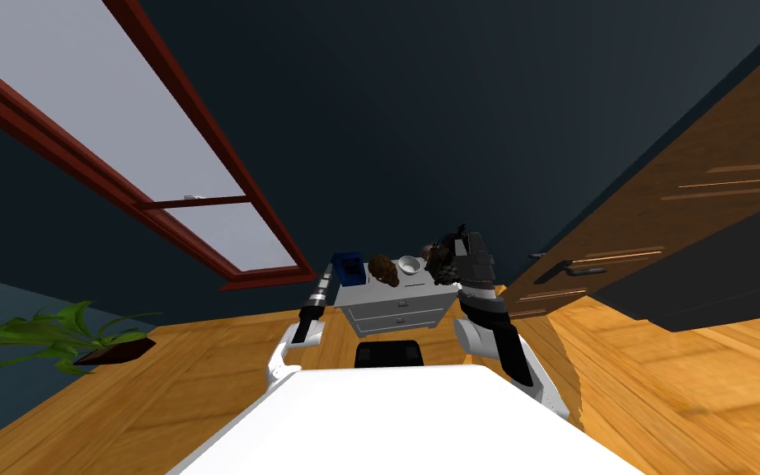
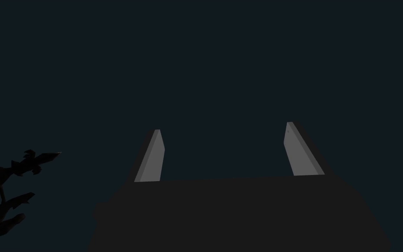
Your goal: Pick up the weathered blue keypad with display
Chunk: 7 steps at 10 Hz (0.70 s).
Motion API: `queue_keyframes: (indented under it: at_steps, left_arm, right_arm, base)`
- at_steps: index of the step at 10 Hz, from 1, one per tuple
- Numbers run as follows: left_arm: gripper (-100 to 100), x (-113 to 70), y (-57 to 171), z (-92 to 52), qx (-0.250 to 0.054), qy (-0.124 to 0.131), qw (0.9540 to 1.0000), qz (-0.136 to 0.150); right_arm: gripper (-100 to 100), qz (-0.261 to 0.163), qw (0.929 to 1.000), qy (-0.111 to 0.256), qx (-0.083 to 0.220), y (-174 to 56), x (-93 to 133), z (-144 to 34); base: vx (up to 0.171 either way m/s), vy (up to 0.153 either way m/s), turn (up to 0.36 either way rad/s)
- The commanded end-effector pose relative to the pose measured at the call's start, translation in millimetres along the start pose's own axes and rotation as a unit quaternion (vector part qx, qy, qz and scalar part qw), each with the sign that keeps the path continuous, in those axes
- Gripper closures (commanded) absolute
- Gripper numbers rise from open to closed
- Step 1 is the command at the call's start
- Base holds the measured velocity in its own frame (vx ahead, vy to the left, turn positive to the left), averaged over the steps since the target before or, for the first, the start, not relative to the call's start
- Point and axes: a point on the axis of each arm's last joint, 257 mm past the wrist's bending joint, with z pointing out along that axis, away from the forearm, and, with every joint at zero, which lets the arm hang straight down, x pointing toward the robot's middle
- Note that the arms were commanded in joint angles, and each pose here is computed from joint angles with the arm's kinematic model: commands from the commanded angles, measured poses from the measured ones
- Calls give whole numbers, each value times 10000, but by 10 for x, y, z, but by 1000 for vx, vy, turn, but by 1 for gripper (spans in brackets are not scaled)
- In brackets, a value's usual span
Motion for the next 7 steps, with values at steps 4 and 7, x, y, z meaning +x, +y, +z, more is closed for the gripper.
queue_keyframes:
  at_steps: [4, 7]
  left_arm:
    - [-100, 259, 469, -29, -480, 216, 9985, 158]
    - [-100, 433, 739, -65, -770, 370, 9960, 253]
  right_arm:
    - [0, 0, 10000, 0, 0, 0, 0, 0]
    - [0, 0, 10000, 0, 0, 0, 0, 0]
  base:
    - [0, 24, -45]
    - [0, 28, -45]
